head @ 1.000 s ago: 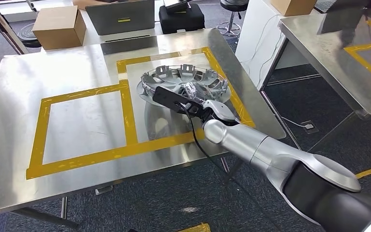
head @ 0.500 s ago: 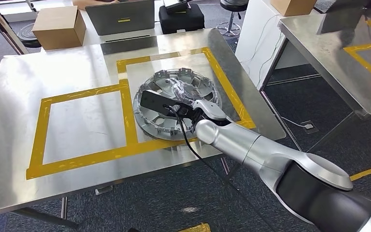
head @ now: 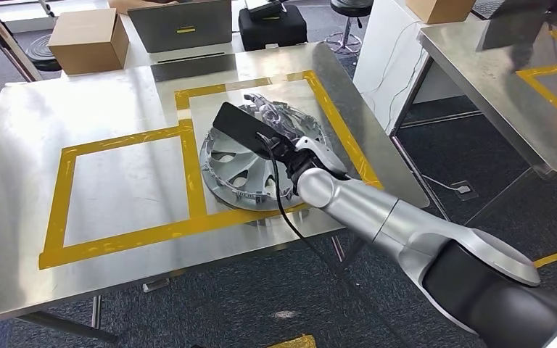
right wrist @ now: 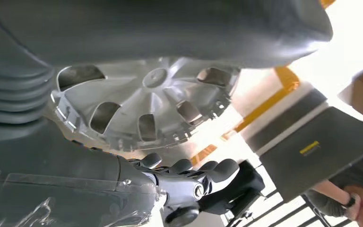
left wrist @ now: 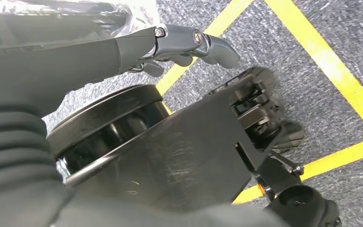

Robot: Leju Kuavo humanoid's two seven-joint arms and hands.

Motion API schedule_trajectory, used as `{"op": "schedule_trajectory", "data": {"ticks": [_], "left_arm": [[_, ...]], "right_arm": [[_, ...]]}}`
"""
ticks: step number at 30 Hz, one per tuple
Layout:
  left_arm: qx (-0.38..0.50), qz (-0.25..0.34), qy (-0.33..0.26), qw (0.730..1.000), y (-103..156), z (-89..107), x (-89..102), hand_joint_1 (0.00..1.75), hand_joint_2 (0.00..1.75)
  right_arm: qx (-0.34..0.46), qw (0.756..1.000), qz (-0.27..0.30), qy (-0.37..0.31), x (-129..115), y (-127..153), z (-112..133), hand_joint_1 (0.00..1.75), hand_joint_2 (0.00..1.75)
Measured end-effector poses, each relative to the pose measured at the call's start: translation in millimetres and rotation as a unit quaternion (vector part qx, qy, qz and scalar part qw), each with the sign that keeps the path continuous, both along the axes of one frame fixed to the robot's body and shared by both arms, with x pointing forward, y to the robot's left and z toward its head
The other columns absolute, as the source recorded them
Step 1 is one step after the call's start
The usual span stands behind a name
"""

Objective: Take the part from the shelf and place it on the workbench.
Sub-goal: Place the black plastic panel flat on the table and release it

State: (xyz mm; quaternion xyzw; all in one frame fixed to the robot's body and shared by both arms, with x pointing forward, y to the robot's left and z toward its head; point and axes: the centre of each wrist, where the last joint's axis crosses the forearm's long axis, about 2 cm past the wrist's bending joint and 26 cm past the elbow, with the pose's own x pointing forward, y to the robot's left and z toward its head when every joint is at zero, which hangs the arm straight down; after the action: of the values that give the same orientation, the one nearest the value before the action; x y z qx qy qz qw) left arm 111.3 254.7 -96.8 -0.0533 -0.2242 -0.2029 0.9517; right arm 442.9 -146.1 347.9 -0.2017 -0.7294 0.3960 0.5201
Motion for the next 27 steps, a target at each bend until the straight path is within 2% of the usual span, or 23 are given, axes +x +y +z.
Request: {"op": "schedule_trajectory", "data": {"ticks": [3, 6, 9, 12, 16, 20, 23, 27], "left_arm": [[-0.001, 0.012, 0.001, 1.000, 2, -1.7, -6.6, 0.00, 0.00], [-0.001, 0.029, 0.000, 1.000, 4, -3.9, -15.7, 0.00, 0.00], [0.000, 0.041, 0.001, 0.999, 6, -6.1, -25.1, 0.00, 0.00], [0.001, 0.046, 0.001, 0.999, 7, -7.2, -30.6, 0.00, 0.00], [0.001, 0.048, -0.003, 0.999, 7, -7.2, -30.8, 0.00, 0.00], [0.002, 0.050, -0.010, 0.999, 8, -6.8, -28.3, 0.00, 0.00], [0.003, 0.058, -0.020, 0.998, 8, -6.0, -24.2, 0.00, 0.00], [0.005, 0.082, -0.030, 0.996, 8, -5.5, -21.9, 0.00, 0.00]], "right_arm": [[0.076, 0.996, 0.035, -0.019, -13, 0, 25, 0.00, 0.00], [0.154, 0.981, 0.078, -0.091, -38, -2, 69, 0.00, 0.00], [0.198, 0.957, 0.115, -0.176, -71, -8, 107, 0.00, 0.00], [0.214, 0.936, 0.151, -0.236, -107, -16, 125, 0.00, 0.00], [0.234, 0.915, 0.188, -0.270, -142, -28, 125, 0.00, 0.00], [0.254, 0.902, 0.217, -0.274, -162, -42, 120, 0.00, 0.00], [0.280, 0.897, 0.239, -0.244, -168, -53, 112, 0.00, 0.00], [0.324, 0.893, 0.262, -0.172, -169, -68, 84, 0.00, 0.00]]}}
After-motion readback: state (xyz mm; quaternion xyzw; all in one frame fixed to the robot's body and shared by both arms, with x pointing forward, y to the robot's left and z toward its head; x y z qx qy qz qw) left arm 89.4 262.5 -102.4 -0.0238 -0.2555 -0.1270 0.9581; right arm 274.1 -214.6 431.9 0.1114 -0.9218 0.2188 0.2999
